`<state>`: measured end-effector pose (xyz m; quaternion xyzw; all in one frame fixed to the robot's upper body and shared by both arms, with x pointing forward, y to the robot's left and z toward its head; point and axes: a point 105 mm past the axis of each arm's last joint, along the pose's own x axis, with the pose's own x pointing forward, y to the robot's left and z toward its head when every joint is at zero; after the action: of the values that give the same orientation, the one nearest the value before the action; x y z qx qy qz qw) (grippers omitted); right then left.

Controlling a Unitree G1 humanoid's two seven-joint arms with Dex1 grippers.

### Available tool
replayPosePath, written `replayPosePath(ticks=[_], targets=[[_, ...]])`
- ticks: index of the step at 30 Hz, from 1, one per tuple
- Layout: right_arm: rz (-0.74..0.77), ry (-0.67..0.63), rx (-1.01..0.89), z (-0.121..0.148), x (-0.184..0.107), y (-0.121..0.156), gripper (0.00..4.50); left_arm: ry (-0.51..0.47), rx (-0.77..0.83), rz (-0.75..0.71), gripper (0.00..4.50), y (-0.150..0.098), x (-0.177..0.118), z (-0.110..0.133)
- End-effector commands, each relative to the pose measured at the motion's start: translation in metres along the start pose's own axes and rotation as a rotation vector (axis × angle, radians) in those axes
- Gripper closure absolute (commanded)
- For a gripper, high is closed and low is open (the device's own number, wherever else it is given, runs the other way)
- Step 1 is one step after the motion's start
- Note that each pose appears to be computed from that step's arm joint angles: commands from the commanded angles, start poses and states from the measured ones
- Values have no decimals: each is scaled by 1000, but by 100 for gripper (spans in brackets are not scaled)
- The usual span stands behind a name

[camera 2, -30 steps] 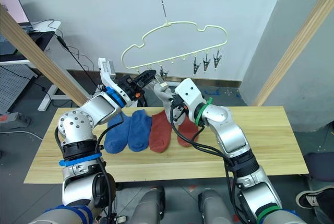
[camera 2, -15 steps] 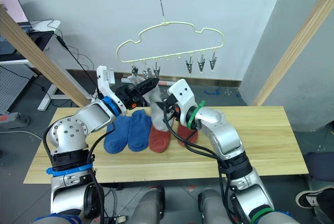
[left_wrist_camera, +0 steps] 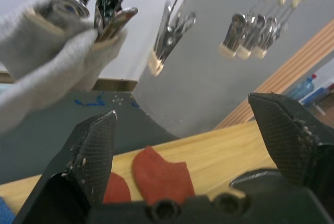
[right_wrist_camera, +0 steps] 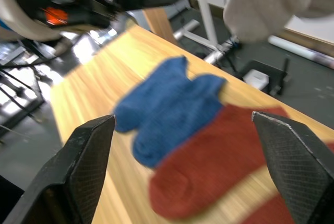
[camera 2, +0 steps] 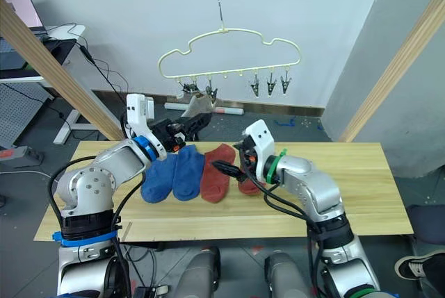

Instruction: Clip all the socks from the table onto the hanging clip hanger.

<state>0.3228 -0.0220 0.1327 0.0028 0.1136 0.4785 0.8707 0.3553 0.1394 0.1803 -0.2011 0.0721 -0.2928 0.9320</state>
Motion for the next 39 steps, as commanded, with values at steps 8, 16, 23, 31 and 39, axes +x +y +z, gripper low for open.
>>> replayPosePath(ticks=[8, 16, 23, 31, 39], targets=[[-124, -110, -162, 40, -39, -20, 4, -186, 274, -9, 0, -23, 12, 24], [-74, -175, -226, 63, -64, -9, 0, -274, 537, -16, 38, -35, 28, 29], [-39, -242, -245, 83, -66, -3, 0, -331, 617, 44, 85, -33, 39, 24], [-5, -262, -258, 93, -66, 1, 0, -365, 624, 61, 196, -33, 45, 22], [12, -276, -260, 98, -65, 2, 0, -368, 638, 78, 196, -31, 45, 21]])
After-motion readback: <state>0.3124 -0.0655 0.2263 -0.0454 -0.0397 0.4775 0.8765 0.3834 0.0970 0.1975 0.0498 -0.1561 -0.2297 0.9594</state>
